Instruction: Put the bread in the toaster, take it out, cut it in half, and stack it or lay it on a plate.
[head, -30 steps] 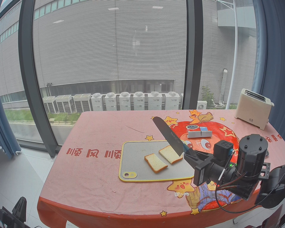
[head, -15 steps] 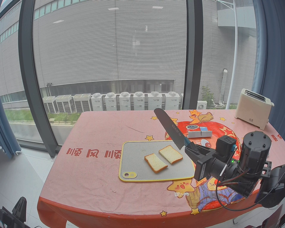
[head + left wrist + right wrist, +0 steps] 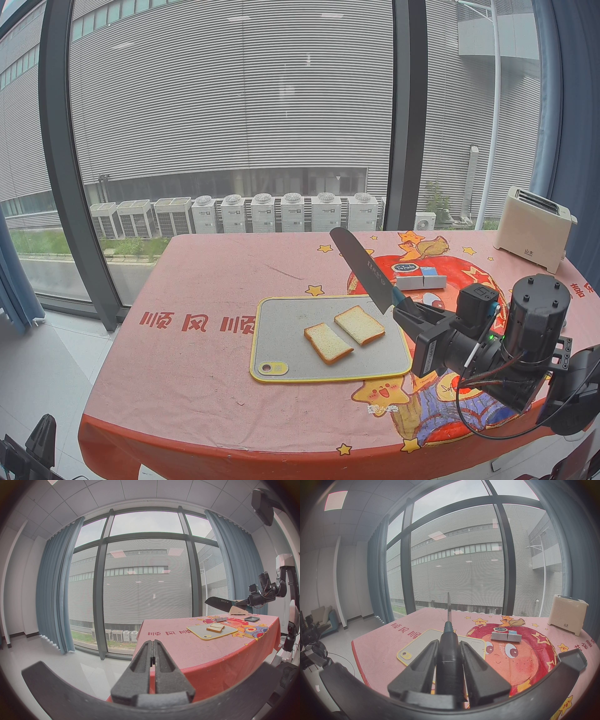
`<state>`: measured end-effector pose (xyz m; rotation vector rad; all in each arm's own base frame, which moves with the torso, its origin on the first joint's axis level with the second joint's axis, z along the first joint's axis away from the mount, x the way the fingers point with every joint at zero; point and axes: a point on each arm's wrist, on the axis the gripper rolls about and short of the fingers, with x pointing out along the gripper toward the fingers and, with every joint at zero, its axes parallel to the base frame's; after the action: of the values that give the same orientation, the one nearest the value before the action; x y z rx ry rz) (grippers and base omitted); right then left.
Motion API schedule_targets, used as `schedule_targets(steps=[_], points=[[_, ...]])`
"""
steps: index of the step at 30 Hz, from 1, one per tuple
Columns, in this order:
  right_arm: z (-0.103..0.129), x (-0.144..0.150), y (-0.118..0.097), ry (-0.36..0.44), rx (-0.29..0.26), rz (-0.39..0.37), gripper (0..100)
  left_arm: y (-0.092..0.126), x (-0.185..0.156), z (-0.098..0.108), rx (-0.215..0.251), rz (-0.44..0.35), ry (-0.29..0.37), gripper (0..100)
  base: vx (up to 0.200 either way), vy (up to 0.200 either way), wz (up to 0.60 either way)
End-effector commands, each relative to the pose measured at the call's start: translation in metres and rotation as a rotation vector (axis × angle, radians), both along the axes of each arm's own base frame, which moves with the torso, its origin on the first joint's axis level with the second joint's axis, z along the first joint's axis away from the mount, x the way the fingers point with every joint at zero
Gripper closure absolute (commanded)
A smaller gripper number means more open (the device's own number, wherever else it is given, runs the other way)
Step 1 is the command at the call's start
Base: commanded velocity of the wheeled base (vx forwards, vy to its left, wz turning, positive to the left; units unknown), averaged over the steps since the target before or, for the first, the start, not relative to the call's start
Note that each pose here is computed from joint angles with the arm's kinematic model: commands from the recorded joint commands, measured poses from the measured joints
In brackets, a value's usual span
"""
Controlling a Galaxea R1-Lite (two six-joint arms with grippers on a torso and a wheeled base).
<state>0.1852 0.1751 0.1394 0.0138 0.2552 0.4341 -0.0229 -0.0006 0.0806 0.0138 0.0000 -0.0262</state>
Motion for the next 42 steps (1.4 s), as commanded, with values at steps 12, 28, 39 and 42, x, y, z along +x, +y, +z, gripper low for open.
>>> schedule_targets(steps=[12,28,39,42], points=[[0.002,0.011,-0.008,-0.003,0.012,-0.054,100,0.000,0.001,-0.005,0.000,0.000,0.009,100,0.000,0.000,0.00],[-0.004,0.030,-0.019,0.022,0.022,-0.137,100,0.000,0.001,-0.005,0.000,0.000,0.009,100,0.000,0.000,0.00],[-0.007,0.041,-0.029,0.028,0.019,-0.193,100,0.000,0.001,-0.005,0.000,0.000,0.009,100,0.000,0.000,0.00],[-0.005,0.043,-0.032,0.024,0.022,-0.205,100,0.000,0.001,-0.005,0.000,0.000,0.009,100,0.000,0.000,0.00]])
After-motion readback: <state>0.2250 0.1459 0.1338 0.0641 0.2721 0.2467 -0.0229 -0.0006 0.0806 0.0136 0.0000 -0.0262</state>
